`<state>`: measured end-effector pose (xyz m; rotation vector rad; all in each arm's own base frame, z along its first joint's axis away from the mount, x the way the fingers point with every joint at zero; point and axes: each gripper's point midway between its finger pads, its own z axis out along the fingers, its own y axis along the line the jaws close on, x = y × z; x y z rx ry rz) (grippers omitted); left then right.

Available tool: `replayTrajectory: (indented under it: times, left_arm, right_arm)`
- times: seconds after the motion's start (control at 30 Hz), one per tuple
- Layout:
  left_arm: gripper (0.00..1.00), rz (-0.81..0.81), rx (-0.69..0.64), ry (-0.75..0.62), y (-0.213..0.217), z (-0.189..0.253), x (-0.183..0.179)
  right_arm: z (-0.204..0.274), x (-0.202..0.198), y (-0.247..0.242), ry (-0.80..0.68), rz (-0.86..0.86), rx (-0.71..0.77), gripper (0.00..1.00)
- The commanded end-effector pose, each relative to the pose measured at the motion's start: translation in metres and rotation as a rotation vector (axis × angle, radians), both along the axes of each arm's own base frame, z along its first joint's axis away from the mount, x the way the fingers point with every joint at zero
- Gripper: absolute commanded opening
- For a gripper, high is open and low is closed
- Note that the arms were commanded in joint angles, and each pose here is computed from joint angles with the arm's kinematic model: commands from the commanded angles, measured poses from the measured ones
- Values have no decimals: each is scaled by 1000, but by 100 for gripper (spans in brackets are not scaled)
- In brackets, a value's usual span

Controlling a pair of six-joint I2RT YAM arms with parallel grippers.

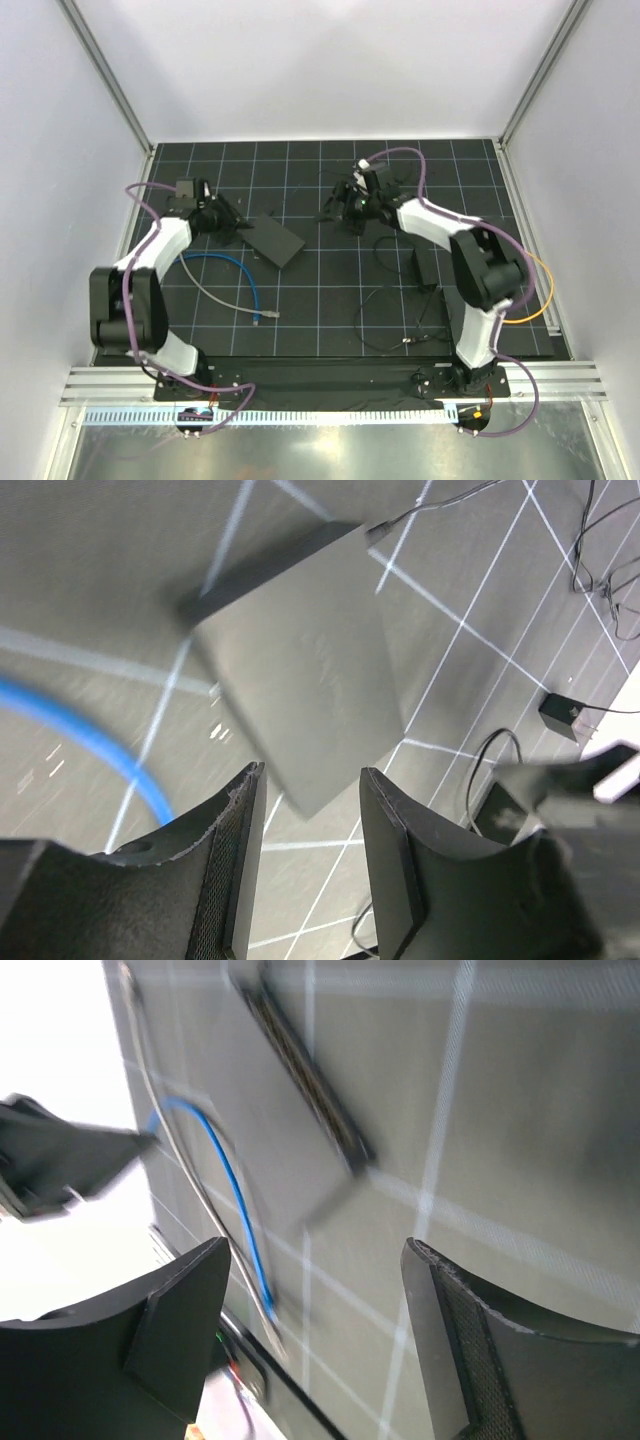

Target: Pull the plug from the switch port

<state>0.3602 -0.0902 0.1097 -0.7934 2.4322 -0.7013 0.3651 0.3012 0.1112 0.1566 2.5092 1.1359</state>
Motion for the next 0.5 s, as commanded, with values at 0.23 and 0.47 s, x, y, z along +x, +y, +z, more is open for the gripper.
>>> replayTrajectory:
  times: [0.23,0.47]
  left_arm:
    - [42,-56,-138,-3,-33,-3,56]
    - [37,-56,-143,49,-36,-25,55]
  right_arm:
    - [45,117,92,-184,-87,211,72]
    - [26,139,138,-224,-140,221,65]
